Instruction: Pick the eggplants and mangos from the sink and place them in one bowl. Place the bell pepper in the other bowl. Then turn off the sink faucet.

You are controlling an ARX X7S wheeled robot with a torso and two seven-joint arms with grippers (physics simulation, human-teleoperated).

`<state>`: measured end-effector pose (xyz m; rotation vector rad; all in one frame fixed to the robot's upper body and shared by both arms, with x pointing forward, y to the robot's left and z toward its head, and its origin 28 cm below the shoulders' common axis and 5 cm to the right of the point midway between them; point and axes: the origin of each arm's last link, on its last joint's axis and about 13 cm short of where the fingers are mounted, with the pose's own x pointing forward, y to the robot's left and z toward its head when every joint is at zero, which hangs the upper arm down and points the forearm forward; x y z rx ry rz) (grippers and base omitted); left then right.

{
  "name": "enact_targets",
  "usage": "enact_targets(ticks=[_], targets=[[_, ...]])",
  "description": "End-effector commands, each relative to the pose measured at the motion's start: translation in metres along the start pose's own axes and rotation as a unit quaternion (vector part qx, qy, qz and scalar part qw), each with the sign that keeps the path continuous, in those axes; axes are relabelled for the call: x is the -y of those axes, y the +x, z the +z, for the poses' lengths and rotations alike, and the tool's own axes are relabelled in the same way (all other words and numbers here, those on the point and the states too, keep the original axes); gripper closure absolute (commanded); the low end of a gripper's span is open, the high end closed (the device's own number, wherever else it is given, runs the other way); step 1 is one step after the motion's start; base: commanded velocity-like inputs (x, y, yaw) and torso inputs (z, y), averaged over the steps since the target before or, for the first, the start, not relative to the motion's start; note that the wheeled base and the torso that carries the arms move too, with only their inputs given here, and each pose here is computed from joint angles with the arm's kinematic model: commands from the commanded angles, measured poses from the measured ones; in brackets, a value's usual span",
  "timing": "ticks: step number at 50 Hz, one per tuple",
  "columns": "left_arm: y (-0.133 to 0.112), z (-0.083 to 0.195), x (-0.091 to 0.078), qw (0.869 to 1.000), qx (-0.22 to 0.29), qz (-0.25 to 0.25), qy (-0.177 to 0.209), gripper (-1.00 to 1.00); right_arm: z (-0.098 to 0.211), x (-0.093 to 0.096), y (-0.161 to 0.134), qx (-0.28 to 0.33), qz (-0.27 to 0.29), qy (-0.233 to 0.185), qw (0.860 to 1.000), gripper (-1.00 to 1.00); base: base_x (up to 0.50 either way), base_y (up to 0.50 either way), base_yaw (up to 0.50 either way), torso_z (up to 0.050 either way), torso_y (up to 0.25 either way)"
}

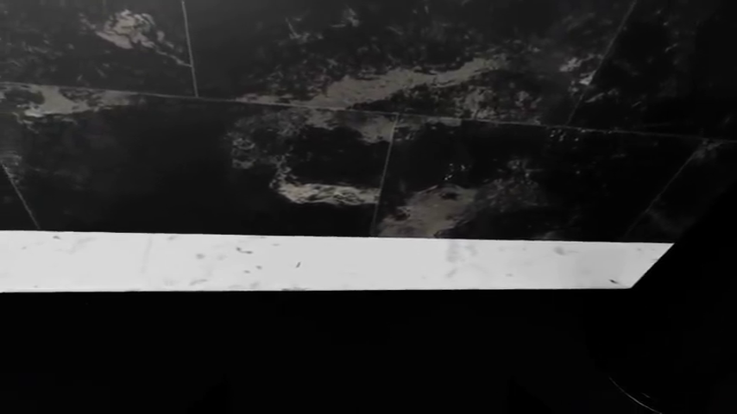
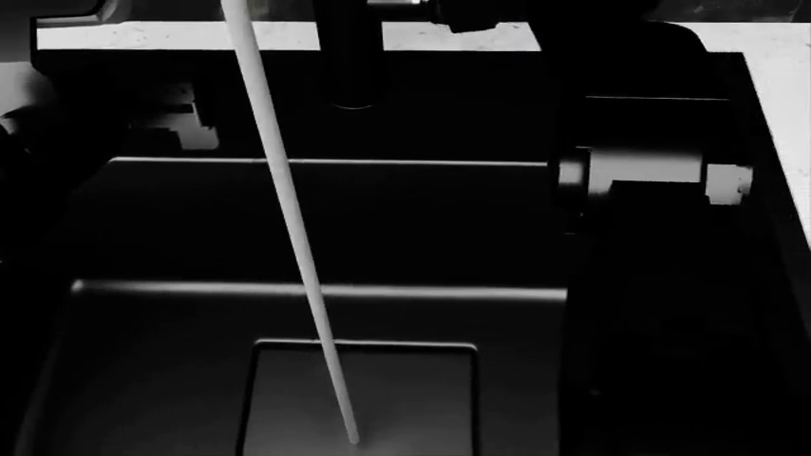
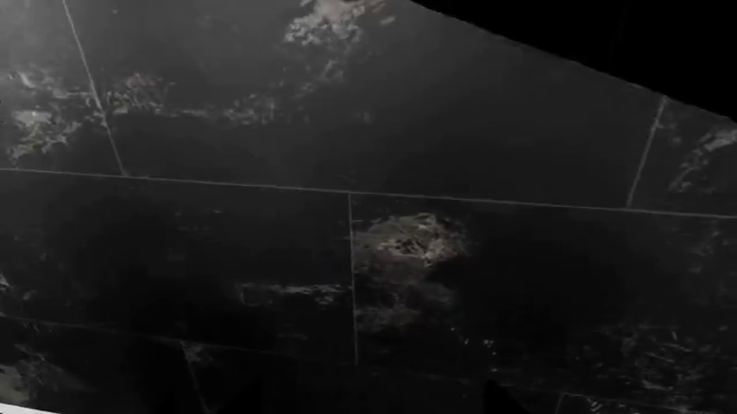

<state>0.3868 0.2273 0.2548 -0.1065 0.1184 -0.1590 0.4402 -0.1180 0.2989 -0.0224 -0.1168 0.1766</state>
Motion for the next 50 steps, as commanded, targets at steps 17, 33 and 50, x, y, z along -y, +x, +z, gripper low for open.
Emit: enact_targets(ticks=[17, 33, 50], targets=[[-0.002, -0.001, -0.005, 1.000, 0.000, 0.000, -0.007, -1.00, 0.003, -0.055, 0.008, 0.011, 0.131, 0.039, 0.991, -1.00, 0.00, 0.00, 0.01, 0.000, 0.000], [0.000, -0.003, -0.002, 1.000, -0.003, -0.005, -0.005, -1.00, -0.003, -0.069, 0.008, 0.018, 0.187, 0.074, 0.979, -1.00, 0.00, 0.01, 0.01, 0.000, 0.000], [0.000, -0.003, 0.002, 1.000, -0.005, -0.007, -0.003, -1.00, -0.009, -0.059, 0.008, 0.003, 0.119, 0.044, 0.992, -1.00, 0.00, 0.01, 0.01, 0.000, 0.000]])
